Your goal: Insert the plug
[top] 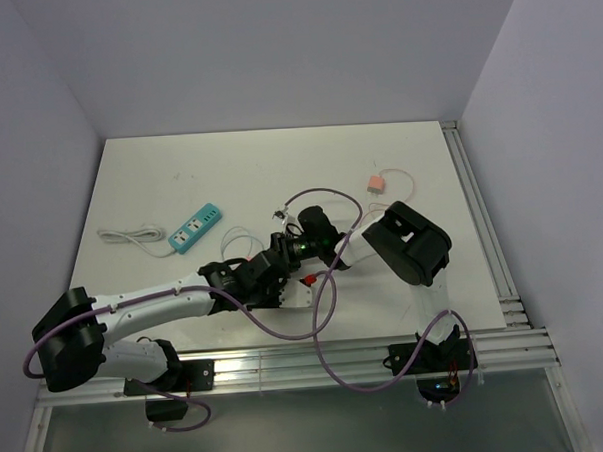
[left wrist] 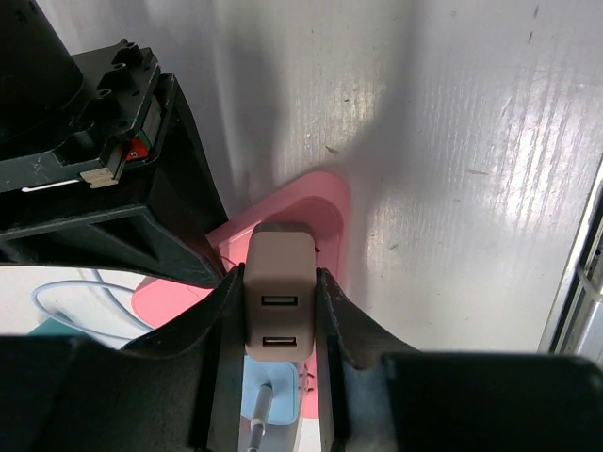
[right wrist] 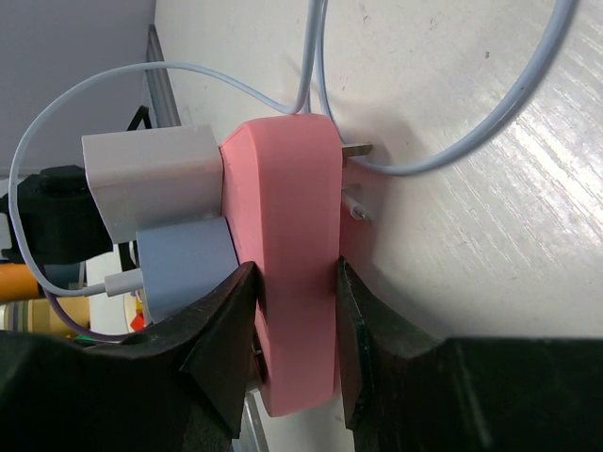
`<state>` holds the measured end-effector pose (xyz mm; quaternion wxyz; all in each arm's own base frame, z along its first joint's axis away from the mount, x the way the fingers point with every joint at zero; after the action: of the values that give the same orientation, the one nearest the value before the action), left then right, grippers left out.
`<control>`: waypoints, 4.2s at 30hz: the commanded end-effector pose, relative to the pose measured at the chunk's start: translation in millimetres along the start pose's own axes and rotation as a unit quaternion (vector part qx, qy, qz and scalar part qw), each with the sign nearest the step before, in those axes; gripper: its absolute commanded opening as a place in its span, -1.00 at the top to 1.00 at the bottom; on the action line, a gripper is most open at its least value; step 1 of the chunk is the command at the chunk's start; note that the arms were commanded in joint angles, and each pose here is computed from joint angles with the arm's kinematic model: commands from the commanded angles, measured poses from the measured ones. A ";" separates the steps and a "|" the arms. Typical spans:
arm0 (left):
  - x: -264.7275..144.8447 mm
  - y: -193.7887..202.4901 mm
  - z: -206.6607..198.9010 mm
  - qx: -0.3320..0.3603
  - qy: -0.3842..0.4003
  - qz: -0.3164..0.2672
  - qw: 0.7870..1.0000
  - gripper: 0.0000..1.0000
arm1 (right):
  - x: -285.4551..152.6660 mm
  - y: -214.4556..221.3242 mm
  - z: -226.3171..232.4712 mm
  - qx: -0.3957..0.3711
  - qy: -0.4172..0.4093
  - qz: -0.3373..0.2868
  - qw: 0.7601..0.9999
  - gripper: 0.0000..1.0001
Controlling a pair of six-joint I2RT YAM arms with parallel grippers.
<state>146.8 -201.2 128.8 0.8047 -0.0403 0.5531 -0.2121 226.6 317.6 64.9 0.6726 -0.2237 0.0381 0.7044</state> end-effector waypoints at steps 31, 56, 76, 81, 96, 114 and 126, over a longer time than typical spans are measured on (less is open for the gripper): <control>-6.2 14.5 -14.8 -0.023 0.064 0.005 0.998 -0.99 | 6.0 13.1 13.8 -0.018 -0.012 0.037 0.999 1.00; -218.8 -53.6 93.1 -0.410 -0.315 -0.313 0.797 -0.99 | -1.2 -4.0 33.7 -0.030 0.020 -0.005 0.999 -0.57; -194.5 49.9 172.1 -0.700 -0.271 -0.282 0.598 -0.99 | -156.4 -45.8 55.3 -0.027 0.376 -0.294 0.878 -1.00; -172.9 46.4 160.0 -0.713 -0.208 -0.279 0.609 -0.99 | -214.4 -63.2 29.1 0.041 0.409 -0.387 0.825 -1.00; -197.3 34.9 86.4 -0.687 -0.168 -0.333 0.624 -0.90 | -282.7 -187.3 -69.2 0.149 0.523 -0.391 0.743 -0.71; -204.0 34.5 74.7 -0.669 -0.174 -0.339 0.639 -0.91 | -256.4 -221.9 -107.8 0.157 0.566 -0.330 0.739 -0.50; -202.7 35.7 67.6 -0.671 -0.173 -0.337 0.637 -0.90 | -241.1 -222.1 -115.9 0.176 0.581 -0.287 0.741 0.65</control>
<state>161.4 -101.8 317.3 0.5084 -0.7899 0.3429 -0.0097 467.8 70.6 101.5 0.7237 -0.4652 0.4715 0.1938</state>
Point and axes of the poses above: each gripper's point midway between its finger pads, its own x axis out along the fingers, its own z axis along the line the jaws close on, y = z × x, the point moved 8 cm from there along -x, back along the fingers, and after that the axes turned 8 degrees about x, right-handed, at the moved point
